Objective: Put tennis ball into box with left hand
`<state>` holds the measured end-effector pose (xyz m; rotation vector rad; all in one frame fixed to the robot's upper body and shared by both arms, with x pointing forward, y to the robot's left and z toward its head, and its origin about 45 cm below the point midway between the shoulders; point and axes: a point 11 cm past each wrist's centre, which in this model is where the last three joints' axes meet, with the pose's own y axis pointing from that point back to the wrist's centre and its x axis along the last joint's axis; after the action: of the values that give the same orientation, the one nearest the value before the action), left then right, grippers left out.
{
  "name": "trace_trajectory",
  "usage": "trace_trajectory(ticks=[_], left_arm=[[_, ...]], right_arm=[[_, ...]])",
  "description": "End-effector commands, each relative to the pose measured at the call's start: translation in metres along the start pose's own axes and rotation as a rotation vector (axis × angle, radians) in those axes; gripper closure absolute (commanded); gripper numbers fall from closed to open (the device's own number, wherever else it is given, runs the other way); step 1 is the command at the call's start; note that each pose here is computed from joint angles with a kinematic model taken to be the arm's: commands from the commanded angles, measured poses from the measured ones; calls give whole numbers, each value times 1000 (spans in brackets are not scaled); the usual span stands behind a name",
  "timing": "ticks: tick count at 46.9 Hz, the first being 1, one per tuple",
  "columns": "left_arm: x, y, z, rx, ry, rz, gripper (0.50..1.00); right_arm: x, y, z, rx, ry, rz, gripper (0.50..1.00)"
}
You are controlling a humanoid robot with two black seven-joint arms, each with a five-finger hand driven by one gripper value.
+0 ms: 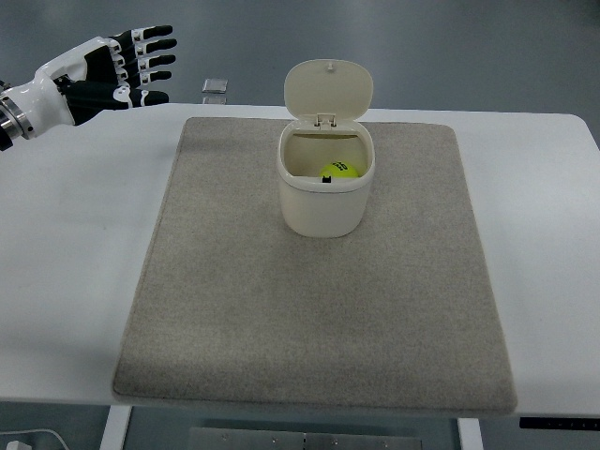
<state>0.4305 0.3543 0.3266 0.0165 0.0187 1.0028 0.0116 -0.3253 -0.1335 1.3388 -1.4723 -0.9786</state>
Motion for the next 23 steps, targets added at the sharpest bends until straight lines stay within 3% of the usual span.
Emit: trace_trajectory(ticks=[1,12,23], left_arm=[[10,2,-6,-7,62,7,506],[23,2,-47,98,291,40,506],[20,-4,-65,140,413,57,506]], right_arm=[[0,0,0,0,0,0,562],[0,0,0,0,0,0,562],[0,0,0,0,0,0,560]])
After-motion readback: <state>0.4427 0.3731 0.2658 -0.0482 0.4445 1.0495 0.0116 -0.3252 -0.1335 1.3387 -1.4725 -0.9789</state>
